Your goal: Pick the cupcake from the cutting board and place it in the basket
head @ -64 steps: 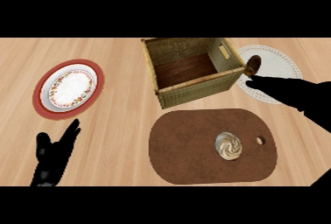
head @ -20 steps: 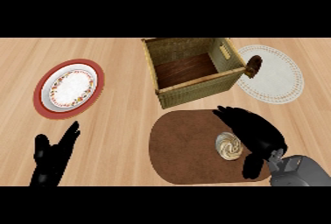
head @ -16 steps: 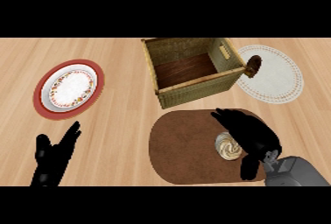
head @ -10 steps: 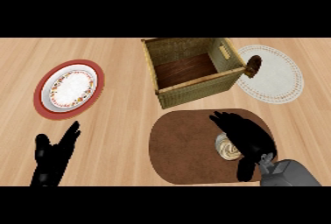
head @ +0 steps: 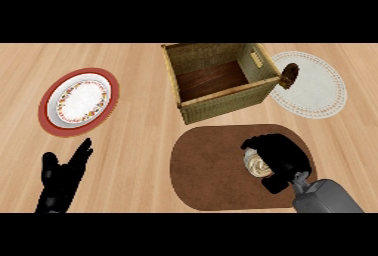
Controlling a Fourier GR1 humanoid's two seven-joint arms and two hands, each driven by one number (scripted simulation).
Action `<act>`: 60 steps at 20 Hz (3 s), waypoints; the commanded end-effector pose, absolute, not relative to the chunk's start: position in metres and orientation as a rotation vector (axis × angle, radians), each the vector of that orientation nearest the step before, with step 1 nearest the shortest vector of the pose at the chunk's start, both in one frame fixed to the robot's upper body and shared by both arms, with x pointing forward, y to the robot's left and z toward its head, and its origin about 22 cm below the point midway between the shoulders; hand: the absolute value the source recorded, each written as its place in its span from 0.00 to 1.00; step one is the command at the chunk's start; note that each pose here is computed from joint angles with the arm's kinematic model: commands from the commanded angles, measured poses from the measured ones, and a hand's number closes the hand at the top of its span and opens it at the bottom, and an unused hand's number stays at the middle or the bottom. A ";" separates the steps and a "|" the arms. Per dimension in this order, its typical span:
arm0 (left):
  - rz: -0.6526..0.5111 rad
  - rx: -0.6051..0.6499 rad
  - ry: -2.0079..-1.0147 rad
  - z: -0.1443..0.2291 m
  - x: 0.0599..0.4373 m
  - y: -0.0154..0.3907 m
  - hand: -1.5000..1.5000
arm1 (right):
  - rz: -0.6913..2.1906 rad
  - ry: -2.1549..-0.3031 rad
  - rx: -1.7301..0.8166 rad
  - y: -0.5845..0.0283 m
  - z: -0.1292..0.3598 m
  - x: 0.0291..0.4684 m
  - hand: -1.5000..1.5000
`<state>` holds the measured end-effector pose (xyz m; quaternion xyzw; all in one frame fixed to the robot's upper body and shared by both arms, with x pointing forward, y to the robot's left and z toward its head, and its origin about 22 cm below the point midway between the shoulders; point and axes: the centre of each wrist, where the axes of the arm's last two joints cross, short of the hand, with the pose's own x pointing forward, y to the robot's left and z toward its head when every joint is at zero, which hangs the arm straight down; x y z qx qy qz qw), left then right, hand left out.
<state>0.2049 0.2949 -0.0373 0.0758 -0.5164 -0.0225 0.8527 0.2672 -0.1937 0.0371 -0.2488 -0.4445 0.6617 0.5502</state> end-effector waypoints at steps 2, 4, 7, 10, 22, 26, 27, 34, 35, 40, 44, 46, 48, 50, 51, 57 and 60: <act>-0.036 0.164 -1.028 -0.027 0.211 0.294 0.50 | 1.636 -1.100 -0.641 -0.191 0.032 0.277 1.00; -0.030 0.162 -1.014 -0.037 0.203 0.318 0.50 | 1.662 -1.121 -0.680 -0.188 0.023 0.266 1.00; -0.046 0.134 -1.009 -0.056 0.198 0.296 0.50 | 1.708 -1.124 -0.679 -0.184 0.025 0.270 1.00; -0.025 0.141 -1.007 -0.045 0.202 0.303 0.50 | 1.659 -1.141 -0.694 -0.146 0.038 0.255 1.00; -0.066 0.137 -1.010 -0.055 0.208 0.293 0.50 | 1.450 -1.360 -0.760 0.007 0.091 0.185 1.00; -0.076 0.134 -1.022 -0.043 0.207 0.295 0.50 | 0.943 -1.585 -0.447 -0.021 0.132 0.183 1.00; -0.075 0.114 -1.026 -0.044 0.211 0.285 0.50 | 0.882 -1.649 -0.414 -0.022 0.150 0.181 1.00; -0.081 0.143 -0.999 -0.053 0.205 0.293 0.50 | 0.568 -1.823 -0.442 -0.013 0.228 0.192 1.00; -0.067 0.137 -0.999 -0.060 0.194 0.289 0.50 | 0.556 -1.807 -0.461 -0.013 0.235 0.186 1.00; -0.065 0.141 -1.001 -0.043 0.206 0.298 0.50 | 0.481 -1.809 -0.571 -0.008 0.295 0.211 1.00; -0.053 0.143 -1.006 -0.055 0.191 0.293 0.50 | 0.402 -1.799 -0.591 -0.005 0.333 0.231 1.00; -0.042 0.163 -1.002 -0.052 0.204 0.295 0.50 | 0.406 -1.757 -0.638 -0.001 0.338 0.245 1.00; -0.031 0.147 -1.026 -0.044 0.206 0.301 0.50 | 0.401 -1.756 -0.649 0.001 0.355 0.259 1.00; -0.040 0.144 -1.022 -0.043 0.204 0.296 0.50 | 0.370 -1.725 -0.661 -0.012 0.361 0.280 1.00; -0.038 0.146 -1.009 -0.057 0.200 0.286 0.50 | 0.392 -1.729 -0.620 -0.006 0.370 0.279 1.00; -0.044 0.150 -1.014 -0.049 0.194 0.292 0.50 | 0.438 -1.680 -0.712 -0.025 0.369 0.323 1.00; -0.028 0.144 -1.017 -0.053 0.210 0.277 0.50 | 0.444 -1.683 -0.739 -0.017 0.343 0.338 1.00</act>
